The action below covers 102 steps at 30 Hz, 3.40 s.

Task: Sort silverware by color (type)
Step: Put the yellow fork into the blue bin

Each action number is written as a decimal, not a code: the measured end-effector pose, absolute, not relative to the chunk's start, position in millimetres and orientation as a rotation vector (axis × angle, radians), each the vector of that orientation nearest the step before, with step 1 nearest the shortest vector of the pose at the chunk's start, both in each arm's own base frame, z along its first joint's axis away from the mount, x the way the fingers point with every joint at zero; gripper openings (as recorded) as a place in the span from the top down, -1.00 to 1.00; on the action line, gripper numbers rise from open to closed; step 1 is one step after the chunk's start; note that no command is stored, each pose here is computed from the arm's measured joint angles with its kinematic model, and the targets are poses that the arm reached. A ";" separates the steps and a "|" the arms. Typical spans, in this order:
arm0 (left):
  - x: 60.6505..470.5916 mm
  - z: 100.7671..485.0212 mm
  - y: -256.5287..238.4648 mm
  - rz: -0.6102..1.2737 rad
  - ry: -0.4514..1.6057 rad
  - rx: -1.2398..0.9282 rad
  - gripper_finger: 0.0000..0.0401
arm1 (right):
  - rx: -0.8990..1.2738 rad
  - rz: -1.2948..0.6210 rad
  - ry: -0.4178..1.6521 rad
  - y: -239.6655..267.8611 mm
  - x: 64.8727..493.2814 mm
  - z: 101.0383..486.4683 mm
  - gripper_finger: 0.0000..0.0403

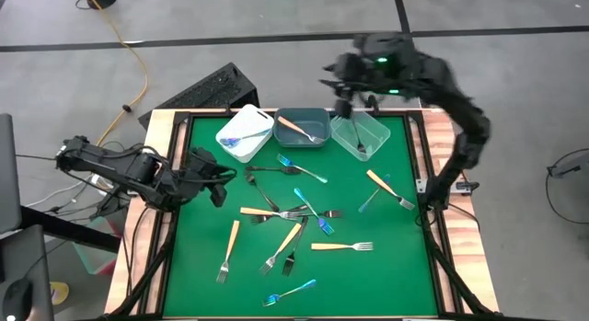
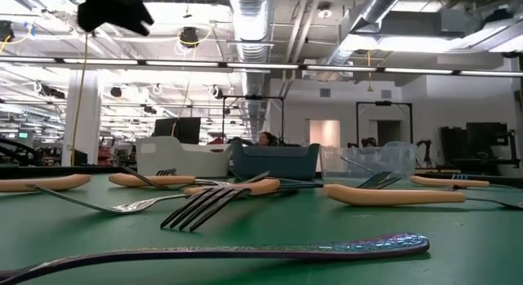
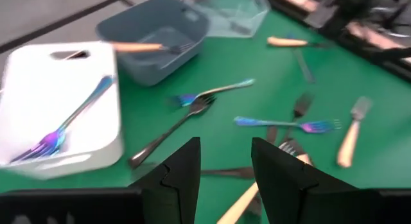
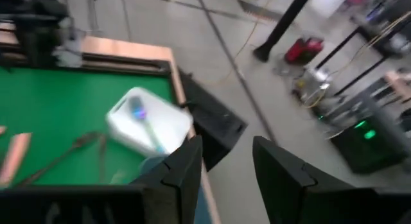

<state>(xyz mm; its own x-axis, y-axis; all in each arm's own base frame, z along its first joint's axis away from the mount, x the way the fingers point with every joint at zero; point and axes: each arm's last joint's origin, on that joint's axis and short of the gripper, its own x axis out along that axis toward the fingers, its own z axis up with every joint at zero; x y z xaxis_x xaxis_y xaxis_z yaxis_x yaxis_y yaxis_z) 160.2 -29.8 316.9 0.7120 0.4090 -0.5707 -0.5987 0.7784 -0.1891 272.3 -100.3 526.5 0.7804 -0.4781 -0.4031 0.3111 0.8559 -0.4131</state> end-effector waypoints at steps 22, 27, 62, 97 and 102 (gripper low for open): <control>233.7 218.1 -70.0 0.467 1.275 -0.687 0.39 | 0.039 -0.470 0.707 -49.5 154.6 526.6 0.29; 238.6 190.3 -94.6 0.605 1.361 -0.759 0.39 | 0.023 -0.459 0.773 -51.8 163.2 515.1 0.29; 238.2 135.1 -149.0 0.852 1.438 -0.901 0.35 | -0.051 -0.404 0.923 -58.8 190.6 482.6 0.30; 197.1 333.9 -57.5 0.623 0.236 -0.671 0.91 | -0.102 -0.141 0.507 -61.1 225.0 503.8 0.30; 182.2 361.1 -36.5 0.596 0.120 -0.542 0.91 | -0.064 -0.103 0.377 -66.7 248.7 495.2 0.30</control>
